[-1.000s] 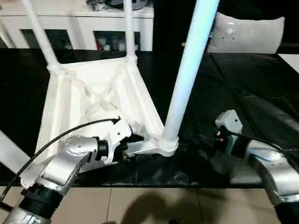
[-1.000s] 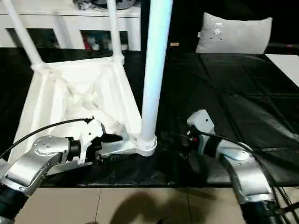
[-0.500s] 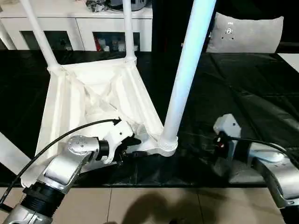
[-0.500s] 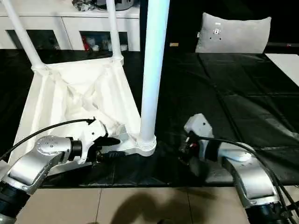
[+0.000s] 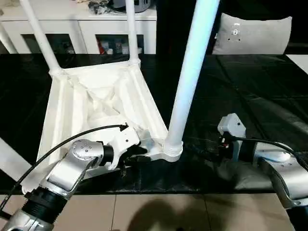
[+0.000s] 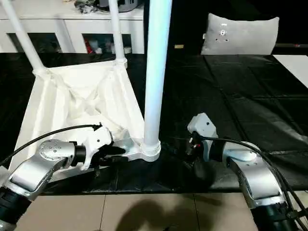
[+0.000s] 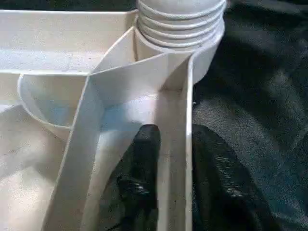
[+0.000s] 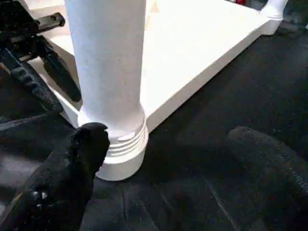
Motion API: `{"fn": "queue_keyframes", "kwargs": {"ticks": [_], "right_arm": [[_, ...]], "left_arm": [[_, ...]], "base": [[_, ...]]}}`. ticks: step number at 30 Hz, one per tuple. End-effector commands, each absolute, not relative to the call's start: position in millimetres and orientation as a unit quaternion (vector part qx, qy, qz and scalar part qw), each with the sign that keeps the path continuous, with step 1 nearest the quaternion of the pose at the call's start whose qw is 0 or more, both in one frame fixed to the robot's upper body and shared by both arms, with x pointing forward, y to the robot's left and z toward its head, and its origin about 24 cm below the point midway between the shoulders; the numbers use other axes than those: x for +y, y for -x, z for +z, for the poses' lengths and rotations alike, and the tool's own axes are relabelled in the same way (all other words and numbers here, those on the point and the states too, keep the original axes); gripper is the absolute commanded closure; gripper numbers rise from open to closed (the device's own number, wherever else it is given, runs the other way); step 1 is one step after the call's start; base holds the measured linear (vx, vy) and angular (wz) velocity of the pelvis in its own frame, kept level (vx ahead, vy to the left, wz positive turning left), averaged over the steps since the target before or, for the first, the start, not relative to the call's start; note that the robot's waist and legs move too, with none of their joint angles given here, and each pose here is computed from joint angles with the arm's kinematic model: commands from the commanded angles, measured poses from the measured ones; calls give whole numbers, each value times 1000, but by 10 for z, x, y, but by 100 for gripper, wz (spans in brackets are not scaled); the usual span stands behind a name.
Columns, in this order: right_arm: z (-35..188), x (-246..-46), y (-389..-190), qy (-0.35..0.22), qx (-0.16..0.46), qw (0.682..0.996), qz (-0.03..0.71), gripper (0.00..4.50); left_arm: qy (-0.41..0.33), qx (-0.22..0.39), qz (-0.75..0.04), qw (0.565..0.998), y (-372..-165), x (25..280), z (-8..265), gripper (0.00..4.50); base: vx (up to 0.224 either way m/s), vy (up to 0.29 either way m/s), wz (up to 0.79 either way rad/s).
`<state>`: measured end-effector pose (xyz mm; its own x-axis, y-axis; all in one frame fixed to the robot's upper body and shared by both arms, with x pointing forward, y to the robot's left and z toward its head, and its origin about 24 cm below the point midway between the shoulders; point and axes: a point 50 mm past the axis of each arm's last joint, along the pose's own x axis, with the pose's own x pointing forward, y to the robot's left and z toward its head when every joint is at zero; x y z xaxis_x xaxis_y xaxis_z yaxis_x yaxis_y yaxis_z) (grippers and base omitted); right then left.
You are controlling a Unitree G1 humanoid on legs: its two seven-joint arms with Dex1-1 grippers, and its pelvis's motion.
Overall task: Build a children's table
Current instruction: Rotate leg to tighten
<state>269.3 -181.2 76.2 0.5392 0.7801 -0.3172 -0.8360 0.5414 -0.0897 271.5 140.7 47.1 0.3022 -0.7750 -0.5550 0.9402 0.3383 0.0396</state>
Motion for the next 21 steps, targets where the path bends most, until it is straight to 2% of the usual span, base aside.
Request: {"fn": "queue_keyframes", "kwargs": {"ticks": [1, 11, 12, 16, 17, 19, 21], "right_arm": [[821, -1780, -2731, 128, 111, 861, 480, 0], [816, -1724, -2724, 138, 112, 819, 546, 0], [821, -1710, -2744, 129, 112, 811, 560, 30], [816, -1672, -2787, 113, 116, 792, 589, 53], [807, -1644, -2813, 102, 122, 780, 606, 70], [804, -1632, -2824, 97, 124, 775, 612, 82], [789, -1607, -2834, 84, 132, 762, 629, 114]], "left_arm": [[-191, 252, -549, 774, -2688, 1437, 399, 368], [-202, 229, -571, 762, -2717, 1386, 428, 435], [-205, 212, -592, 750, -2699, 1357, 438, 446], [-212, 187, -640, 715, -2646, 1286, 447, 450], [-226, 186, -661, 691, -2629, 1260, 441, 450], [-233, 186, -667, 683, -2626, 1254, 437, 450], [-241, 178, -683, 666, -2616, 1230, 438, 450]], "base": [[0, 0, 0], [0, 0, 0], [0, 0, 0], [0, 0, 0], [0, 0, 0], [0, 0, 0], [0, 0, 0]]}}
